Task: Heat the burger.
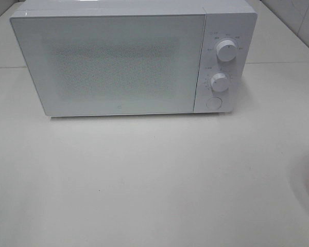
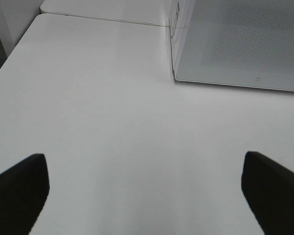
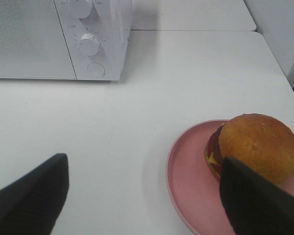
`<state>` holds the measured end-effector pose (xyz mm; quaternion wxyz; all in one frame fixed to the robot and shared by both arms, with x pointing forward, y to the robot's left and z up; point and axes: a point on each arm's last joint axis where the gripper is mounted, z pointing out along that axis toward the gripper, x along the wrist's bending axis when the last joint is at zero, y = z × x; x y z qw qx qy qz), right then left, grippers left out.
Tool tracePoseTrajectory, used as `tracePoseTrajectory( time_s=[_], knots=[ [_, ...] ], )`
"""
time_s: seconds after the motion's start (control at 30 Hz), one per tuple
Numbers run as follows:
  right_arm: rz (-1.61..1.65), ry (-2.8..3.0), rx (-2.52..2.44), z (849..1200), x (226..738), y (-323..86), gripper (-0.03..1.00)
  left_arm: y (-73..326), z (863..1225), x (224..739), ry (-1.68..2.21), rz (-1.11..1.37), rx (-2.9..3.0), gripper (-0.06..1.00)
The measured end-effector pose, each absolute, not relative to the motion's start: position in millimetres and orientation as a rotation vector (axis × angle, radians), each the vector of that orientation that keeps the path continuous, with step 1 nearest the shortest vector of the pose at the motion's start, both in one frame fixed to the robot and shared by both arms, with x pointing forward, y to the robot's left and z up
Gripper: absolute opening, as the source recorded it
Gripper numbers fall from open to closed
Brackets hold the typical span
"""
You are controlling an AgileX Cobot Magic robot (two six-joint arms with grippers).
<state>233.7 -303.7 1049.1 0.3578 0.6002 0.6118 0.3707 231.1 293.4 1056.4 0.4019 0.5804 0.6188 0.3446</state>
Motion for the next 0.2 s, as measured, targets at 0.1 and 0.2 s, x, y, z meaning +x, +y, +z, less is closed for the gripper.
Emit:
tracePoseTrajectory(
  time_s=[0.1,0.2],
  knots=[
    [0.957,1.579,1.549,1049.1,233.7,-303.7,0.77,293.4,1056.4,231.1,1.564,0.871,1.467,0.99],
    [0.957,1.579,1.549,1049.1,233.7,-303.7,0.77,293.4,1056.4,231.1,1.564,0.871,1.467,0.99]
  ],
)
